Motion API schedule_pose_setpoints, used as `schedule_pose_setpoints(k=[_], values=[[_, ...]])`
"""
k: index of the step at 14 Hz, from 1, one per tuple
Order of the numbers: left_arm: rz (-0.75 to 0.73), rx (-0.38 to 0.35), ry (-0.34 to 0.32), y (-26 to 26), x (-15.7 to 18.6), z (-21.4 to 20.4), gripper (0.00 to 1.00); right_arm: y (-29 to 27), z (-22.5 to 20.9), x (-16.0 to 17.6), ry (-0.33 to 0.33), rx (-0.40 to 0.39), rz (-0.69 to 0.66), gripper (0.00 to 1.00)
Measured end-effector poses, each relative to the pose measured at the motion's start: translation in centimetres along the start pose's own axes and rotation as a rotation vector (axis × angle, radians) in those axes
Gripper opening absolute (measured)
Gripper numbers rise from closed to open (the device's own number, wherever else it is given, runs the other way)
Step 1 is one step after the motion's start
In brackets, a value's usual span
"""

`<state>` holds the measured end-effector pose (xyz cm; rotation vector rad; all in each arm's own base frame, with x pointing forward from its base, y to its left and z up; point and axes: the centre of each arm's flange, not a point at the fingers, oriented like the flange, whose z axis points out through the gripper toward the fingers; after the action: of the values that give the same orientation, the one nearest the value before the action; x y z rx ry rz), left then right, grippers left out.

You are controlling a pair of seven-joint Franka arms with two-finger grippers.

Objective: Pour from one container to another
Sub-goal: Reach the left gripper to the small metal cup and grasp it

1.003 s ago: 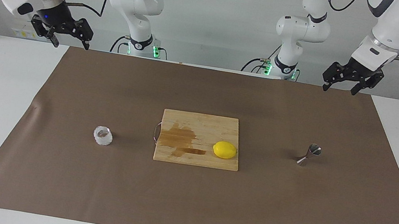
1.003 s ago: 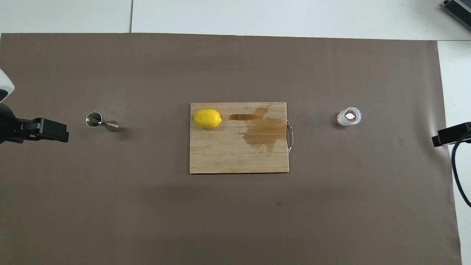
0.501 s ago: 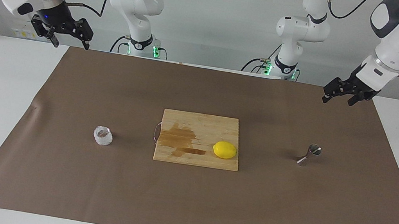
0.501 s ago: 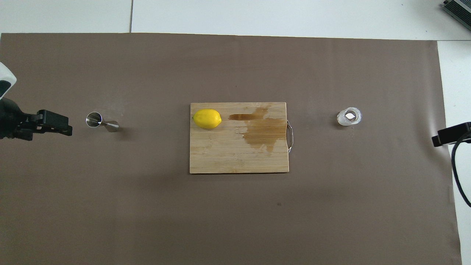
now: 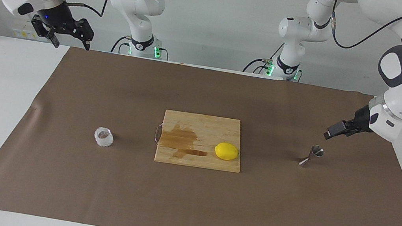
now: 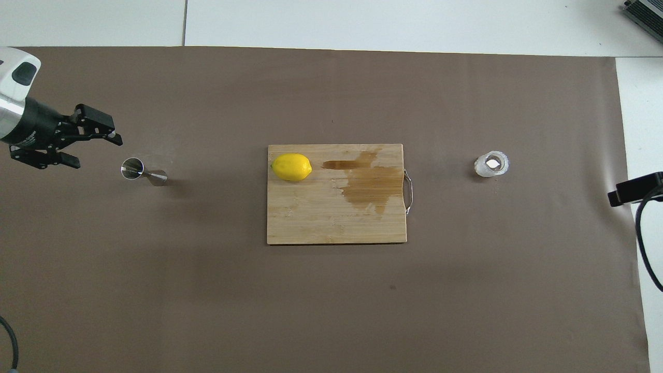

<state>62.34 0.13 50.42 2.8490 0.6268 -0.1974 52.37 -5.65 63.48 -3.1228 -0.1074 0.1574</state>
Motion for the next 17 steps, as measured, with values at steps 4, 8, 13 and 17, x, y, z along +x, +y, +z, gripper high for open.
schedule_pose_setpoints(k=[4, 8, 13, 17], values=[[-0.326, -0.109, -0.078, -2.1, 2.1, 1.9, 1.0, 0.0, 0.0, 0.0, 0.0, 0.0, 0.0, 1.0], [-0.68, -0.236, -0.21, -5.9, 3.7, 5.7, 1.0, 0.0, 0.0, 0.0, 0.0, 0.0, 0.0, 1.0], [-0.94, -0.348, -0.327, -8.9, 4.1, 8.9, 1.0, 0.0, 0.0, 0.0, 0.0, 0.0, 0.0, 1.0], [-1.061, -0.453, -0.4, -11.5, 4.5, 10.6, 1.0, 0.0, 0.0, 0.0, 0.0, 0.0, 0.0, 1.0]])
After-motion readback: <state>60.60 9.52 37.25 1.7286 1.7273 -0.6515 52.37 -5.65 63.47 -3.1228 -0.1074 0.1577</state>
